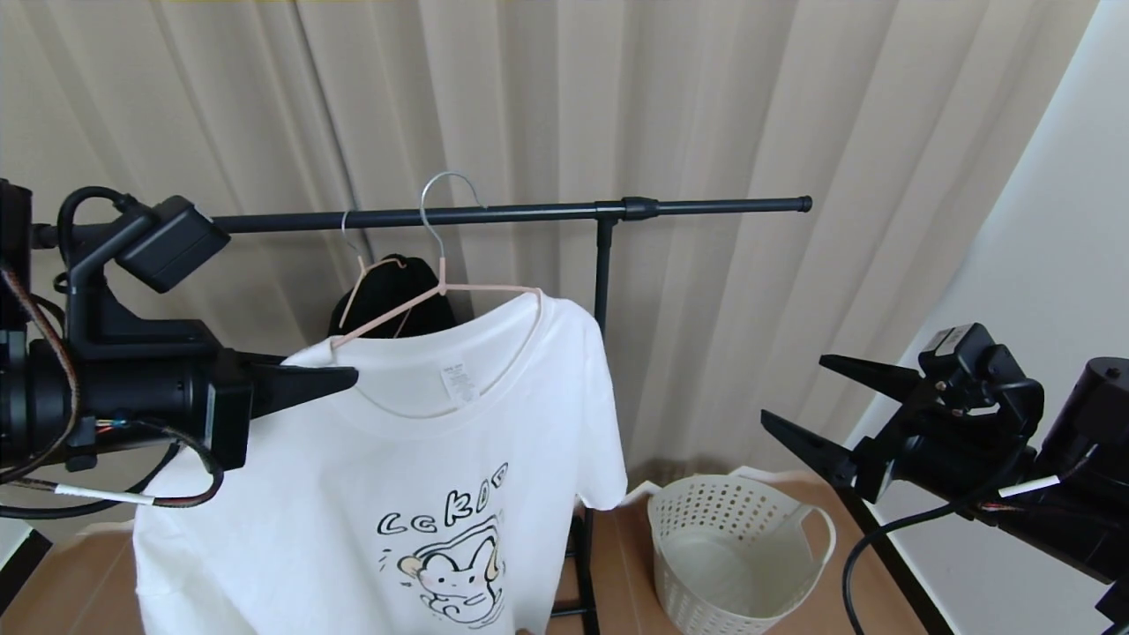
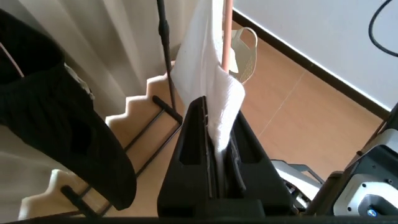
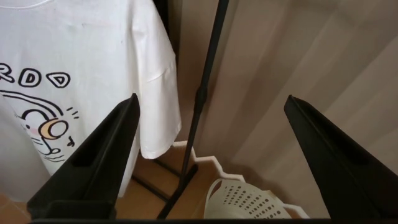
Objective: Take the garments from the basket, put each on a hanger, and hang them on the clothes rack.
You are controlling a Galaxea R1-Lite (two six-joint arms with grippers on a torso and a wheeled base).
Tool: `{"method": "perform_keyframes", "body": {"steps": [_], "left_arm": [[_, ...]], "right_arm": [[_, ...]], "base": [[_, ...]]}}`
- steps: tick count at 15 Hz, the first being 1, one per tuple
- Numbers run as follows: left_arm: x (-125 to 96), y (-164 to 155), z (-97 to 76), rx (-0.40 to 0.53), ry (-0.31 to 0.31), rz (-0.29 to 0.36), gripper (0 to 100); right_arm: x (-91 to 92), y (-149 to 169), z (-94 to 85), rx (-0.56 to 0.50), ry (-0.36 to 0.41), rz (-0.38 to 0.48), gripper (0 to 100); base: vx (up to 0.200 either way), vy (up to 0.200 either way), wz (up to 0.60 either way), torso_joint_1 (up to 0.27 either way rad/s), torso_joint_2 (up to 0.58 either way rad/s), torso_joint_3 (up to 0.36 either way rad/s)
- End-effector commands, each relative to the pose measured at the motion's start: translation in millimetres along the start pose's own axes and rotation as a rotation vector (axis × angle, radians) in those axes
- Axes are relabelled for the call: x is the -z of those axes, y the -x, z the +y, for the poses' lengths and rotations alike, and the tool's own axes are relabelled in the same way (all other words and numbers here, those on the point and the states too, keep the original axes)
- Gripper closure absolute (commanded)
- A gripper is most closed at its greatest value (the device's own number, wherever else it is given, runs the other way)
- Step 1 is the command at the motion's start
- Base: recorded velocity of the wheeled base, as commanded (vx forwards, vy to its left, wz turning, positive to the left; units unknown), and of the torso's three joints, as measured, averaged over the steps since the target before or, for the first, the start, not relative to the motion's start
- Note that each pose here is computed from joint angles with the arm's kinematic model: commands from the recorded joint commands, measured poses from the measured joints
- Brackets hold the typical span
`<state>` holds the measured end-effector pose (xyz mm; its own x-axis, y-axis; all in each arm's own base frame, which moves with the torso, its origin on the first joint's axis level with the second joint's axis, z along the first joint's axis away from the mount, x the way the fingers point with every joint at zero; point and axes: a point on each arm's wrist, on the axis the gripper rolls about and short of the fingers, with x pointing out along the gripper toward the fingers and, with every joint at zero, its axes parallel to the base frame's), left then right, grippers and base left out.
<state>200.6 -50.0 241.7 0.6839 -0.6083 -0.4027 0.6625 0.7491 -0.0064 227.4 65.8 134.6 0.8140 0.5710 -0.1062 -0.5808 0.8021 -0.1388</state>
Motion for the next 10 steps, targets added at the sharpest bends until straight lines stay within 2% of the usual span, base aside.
{"method": "perform_keyframes", "body": {"steps": [1, 5, 8, 10], "left_arm": [[2.3, -9.8, 5.6, -0.011, 0.022, 0.018, 100], [4.8, -33.6, 17.9, -0.045, 0.057, 0.025, 100], [4.0, -47.7, 26.1, -0.065, 0.087, 0.0, 100], [5.4, -57.0, 31.2, -0.087, 0.082, -0.009, 100]], "right_arm": [[0.0, 0.1, 0.1, -0.001, 0.001, 0.0, 0], [-0.2, 0.1, 0.1, -0.001, 0.001, -0.002, 0], [0.2, -0.2, 0.1, 0.001, 0.001, 0.0, 0], [0.9, -0.2, 0.2, -0.001, 0.0, 0.002, 0]], "base": [[0.0, 0.0, 0.0, 0.0, 0.0, 0.0], [0.0, 0.0, 0.0, 0.0, 0.0, 0.0], [0.0, 0.0, 0.0, 0.0, 0.0, 0.0], [0.0, 0.0, 0.0, 0.0, 0.0, 0.0]]}}
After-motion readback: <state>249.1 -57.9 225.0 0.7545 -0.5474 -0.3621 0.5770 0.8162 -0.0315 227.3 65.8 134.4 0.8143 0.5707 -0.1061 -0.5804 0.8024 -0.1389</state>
